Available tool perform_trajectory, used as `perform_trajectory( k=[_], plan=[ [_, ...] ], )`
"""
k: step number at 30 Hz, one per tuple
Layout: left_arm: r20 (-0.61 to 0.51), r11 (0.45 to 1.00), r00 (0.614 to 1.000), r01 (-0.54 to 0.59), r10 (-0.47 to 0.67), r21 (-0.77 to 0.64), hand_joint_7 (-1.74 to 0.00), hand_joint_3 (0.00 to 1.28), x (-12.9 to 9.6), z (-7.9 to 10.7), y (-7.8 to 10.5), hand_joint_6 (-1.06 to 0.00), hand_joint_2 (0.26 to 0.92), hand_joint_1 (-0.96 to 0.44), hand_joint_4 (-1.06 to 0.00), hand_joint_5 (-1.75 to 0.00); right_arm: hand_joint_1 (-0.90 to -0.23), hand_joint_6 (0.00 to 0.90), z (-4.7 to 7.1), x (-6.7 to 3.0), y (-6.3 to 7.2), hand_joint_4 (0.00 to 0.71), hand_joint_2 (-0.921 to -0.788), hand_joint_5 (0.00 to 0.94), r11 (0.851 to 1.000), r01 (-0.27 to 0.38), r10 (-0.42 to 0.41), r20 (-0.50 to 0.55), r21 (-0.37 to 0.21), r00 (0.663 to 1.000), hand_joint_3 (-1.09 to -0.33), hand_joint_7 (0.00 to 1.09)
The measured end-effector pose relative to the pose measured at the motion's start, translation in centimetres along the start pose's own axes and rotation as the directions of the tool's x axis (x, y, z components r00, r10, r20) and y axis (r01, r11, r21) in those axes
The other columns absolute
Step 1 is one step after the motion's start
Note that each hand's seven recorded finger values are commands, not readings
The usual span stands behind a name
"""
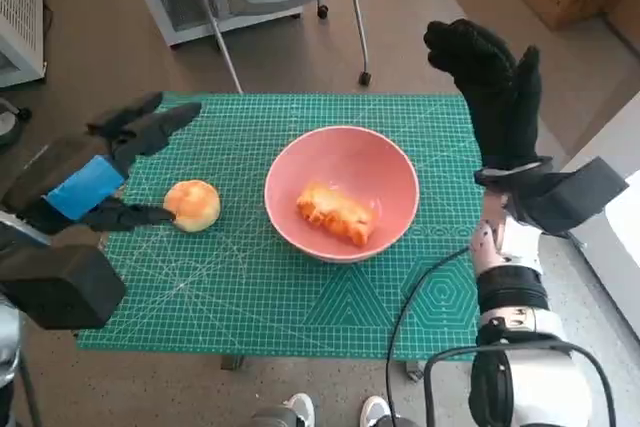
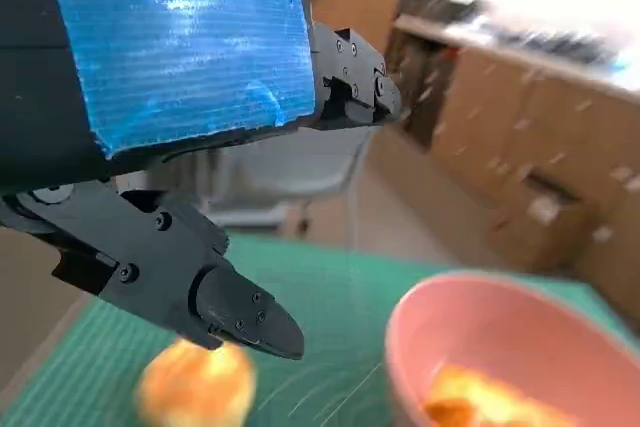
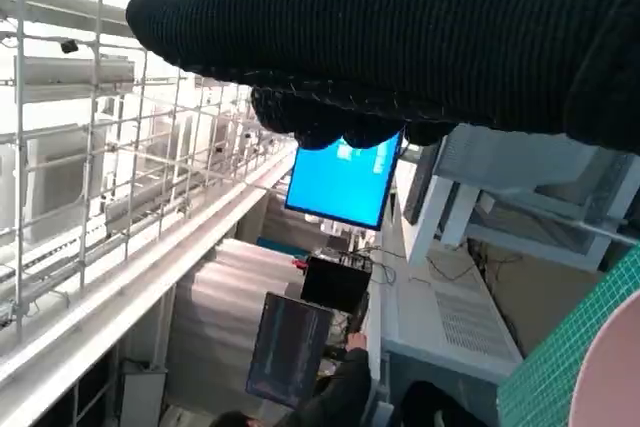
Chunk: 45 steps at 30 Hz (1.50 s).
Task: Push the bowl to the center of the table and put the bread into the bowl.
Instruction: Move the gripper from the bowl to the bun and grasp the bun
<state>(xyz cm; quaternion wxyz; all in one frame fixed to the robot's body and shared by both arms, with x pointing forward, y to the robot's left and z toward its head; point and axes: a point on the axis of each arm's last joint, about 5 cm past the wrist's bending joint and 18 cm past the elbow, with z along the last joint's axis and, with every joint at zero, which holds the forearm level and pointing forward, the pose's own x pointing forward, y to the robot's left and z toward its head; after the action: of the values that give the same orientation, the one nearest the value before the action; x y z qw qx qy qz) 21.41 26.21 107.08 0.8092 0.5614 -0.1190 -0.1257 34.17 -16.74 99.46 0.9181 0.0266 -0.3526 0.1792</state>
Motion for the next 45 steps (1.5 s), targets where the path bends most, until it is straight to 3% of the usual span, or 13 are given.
perform_trajectory(
  k=[13,28,45],
  plan=[
    [-0.081,0.996,0.993,0.078,-0.081,-0.033,-0.05,0.0,1.0,-1.3,-1.5,-0.28,0.748,-0.16,-0.17,0.0,-0.541,0.487,0.1,0.38,0.1,0.333,-0.921,0.004,1.0,-0.006,0.006,0.003,0.003,1.0,-0.625,0.01],
    [-0.142,0.983,0.973,0.186,-0.184,0.0,-0.03,0.0,4.0,-3.4,-3.6,-0.29,0.757,-0.2,-0.16,0.0,-0.561,0.488,0.3,0.35,-0.3,0.344,-0.921,0.006,1.0,-0.008,0.008,0.003,-0.005,1.0,-0.615,0.01],
    [-0.303,0.944,0.903,0.329,-0.306,0.027,-0.02,0.01,7.8,-5.9,-7.3,-0.34,0.773,-0.17,-0.19,-0.01,-0.549,0.491,0.6,0.33,-0.7,0.345,-0.921,0.002,1.0,0.0,0.0,0.022,-0.022,1.0,-0.606,0.01]
  ],
)
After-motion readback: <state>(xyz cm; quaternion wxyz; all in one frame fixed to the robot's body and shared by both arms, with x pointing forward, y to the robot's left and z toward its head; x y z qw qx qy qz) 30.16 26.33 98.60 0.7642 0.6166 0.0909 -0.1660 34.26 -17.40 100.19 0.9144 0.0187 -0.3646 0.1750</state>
